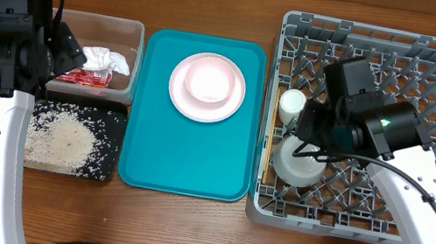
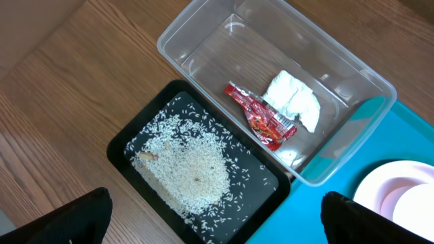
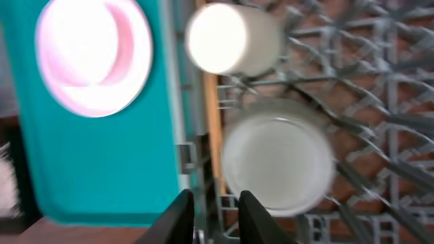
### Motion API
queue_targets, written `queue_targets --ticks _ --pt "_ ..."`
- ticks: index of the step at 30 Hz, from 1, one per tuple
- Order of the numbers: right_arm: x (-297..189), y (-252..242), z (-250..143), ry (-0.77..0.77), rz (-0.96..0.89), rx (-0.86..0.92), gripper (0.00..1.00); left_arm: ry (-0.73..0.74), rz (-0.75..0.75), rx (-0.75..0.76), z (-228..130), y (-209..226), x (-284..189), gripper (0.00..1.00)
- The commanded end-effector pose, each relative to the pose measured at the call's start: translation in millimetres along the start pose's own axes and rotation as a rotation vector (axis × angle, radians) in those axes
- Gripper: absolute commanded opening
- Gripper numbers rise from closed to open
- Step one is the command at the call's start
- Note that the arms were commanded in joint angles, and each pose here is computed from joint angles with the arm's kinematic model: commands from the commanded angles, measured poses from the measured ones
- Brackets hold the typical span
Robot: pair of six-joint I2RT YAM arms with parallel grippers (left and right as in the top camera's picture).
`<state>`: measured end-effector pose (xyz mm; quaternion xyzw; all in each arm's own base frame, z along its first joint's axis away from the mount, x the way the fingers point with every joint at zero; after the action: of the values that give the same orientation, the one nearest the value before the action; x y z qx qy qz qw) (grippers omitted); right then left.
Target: Sort waste into correct bins and load items into the dishwasher
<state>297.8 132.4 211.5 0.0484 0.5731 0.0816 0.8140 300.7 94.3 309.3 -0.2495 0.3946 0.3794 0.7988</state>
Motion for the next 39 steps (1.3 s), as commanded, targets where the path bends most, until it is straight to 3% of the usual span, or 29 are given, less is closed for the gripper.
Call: queue_targets --ticks 1,7,13,18,26,39 --pt "-0.9 28.8 2.3 0.008 0.131 -0.078 0.27 -0.01 -0.012 0.004 3.2 -1.9 -3.8 1.0" --pt "5.6 46.3 9.4 -0.023 0.161 -0.121 0.29 -0.01 -0.012 0.004 3.2 -1.9 -3.8 1.0" --pt "13.6 66.3 36.6 -0.17 0.163 -0.17 0.37 -0.01 -0.012 0.004 3.2 -1.9 -3.8 1.0" --pt "28.0 58.5 68.6 -0.298 0.037 -0.163 0.47 -0.01 -0.012 0.004 3.2 -1.9 -3.8 1.0" --pt "67.3 42.5 101.4 -0.379 -0.123 -0.136 0.63 -0.01 -0.012 0.004 3.1 -1.8 -3.8 1.0" --pt "151.8 41.9 118.3 -0.361 -0.145 -0.165 0.63 -0.01 -0.012 0.004 3.1 -1.8 -3.8 1.0"
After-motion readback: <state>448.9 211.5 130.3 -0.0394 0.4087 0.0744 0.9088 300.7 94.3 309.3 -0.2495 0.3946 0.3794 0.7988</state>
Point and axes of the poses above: each gripper's point midway between its finger pads, its own x axis out along the fingers, its own y axis along the line the jaws close on, z = x × y, the point moved 1 cm from there along -x, back along the fingers, and after that the axes turned 12 degrees about -x, right-handed, at the moved point
